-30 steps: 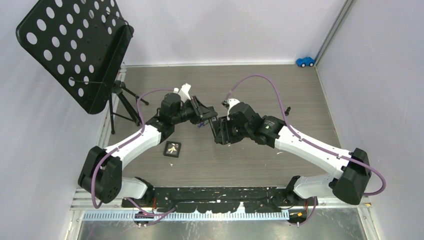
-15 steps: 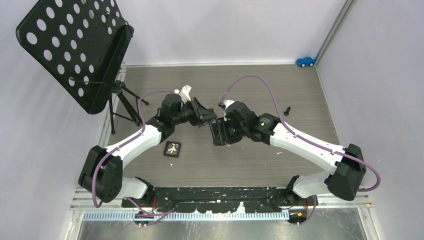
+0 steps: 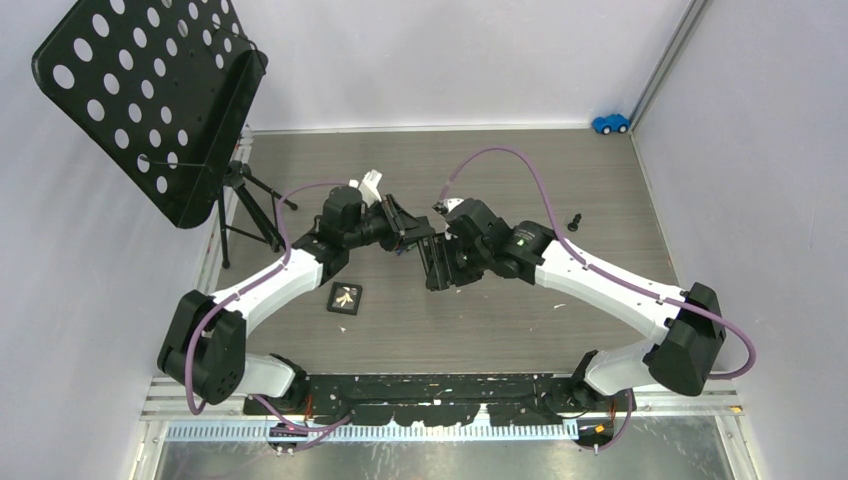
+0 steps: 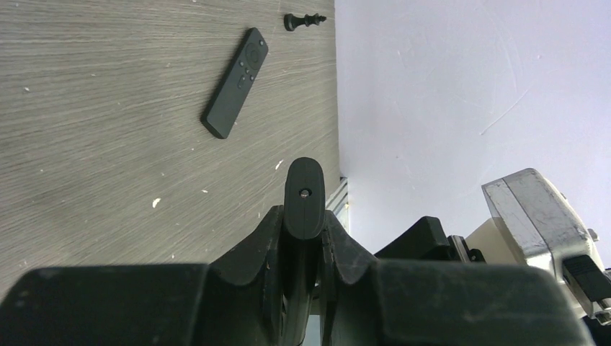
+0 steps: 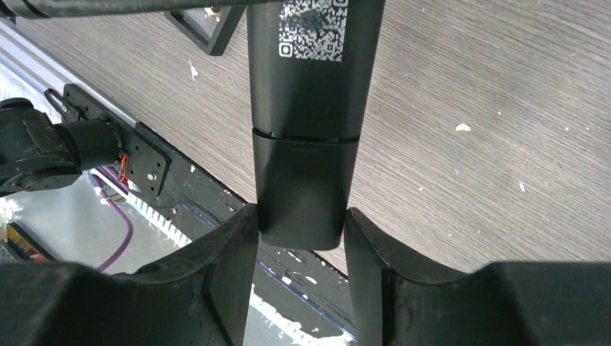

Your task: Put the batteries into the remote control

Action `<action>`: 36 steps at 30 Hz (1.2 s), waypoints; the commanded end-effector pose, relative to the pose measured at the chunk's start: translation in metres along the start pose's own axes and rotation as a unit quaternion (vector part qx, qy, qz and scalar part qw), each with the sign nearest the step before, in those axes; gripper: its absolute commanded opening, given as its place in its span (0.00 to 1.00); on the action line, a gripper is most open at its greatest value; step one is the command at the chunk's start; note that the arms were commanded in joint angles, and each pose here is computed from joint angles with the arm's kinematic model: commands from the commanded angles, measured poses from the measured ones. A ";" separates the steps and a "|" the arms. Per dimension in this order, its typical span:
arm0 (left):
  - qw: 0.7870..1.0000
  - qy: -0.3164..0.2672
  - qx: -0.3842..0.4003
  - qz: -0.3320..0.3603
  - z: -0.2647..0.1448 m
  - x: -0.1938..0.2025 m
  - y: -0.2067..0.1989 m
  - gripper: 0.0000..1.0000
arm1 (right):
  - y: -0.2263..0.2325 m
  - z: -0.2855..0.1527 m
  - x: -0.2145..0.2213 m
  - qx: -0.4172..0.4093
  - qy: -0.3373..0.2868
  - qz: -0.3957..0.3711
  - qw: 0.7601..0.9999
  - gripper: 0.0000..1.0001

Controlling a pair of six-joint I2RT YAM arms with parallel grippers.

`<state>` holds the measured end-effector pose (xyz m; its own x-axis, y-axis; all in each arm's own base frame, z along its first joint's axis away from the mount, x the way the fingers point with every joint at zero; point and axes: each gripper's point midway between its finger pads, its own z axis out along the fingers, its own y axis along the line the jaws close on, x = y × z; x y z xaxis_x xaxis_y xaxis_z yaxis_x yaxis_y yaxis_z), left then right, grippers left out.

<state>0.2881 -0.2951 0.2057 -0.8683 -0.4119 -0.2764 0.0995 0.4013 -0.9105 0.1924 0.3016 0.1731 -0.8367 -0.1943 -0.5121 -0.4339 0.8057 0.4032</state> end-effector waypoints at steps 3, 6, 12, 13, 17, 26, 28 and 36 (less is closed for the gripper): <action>0.993 0.037 0.106 -0.019 -0.015 0.009 -0.059 0.00 | 0.005 0.008 -0.016 0.011 -0.016 -0.002 1.000 0.51; 0.993 0.042 0.105 -0.024 -0.015 0.013 -0.054 0.00 | 0.005 0.009 -0.019 0.014 -0.017 -0.001 1.000 0.51; 0.993 0.043 0.104 -0.027 -0.017 0.016 -0.050 0.00 | 0.006 0.007 -0.028 0.021 -0.032 0.001 0.999 0.50; 0.993 0.044 0.104 -0.026 -0.017 0.017 -0.050 0.00 | 0.006 0.007 -0.029 0.021 -0.034 0.002 0.999 0.50; 0.993 0.046 0.104 -0.026 -0.017 0.018 -0.049 0.00 | 0.007 0.005 -0.032 0.020 -0.038 0.001 0.999 0.50; 0.992 0.054 0.114 -0.021 -0.020 0.020 -0.054 0.00 | 0.012 0.003 -0.031 0.007 -0.032 0.004 0.999 0.49; 0.991 0.059 0.117 -0.023 -0.021 0.021 -0.057 0.00 | 0.011 0.003 -0.031 0.007 -0.032 0.005 0.999 0.49; 0.989 0.088 0.116 -0.040 -0.020 0.028 -0.056 0.00 | 0.004 0.005 -0.036 0.025 -0.036 0.013 0.999 0.52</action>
<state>0.2804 -0.2956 0.2066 -0.8883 -0.4040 -0.2184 0.0812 0.3299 -0.9405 0.1921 0.3035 0.1731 -0.8564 -0.2051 -0.4737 -0.4103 0.8274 0.3835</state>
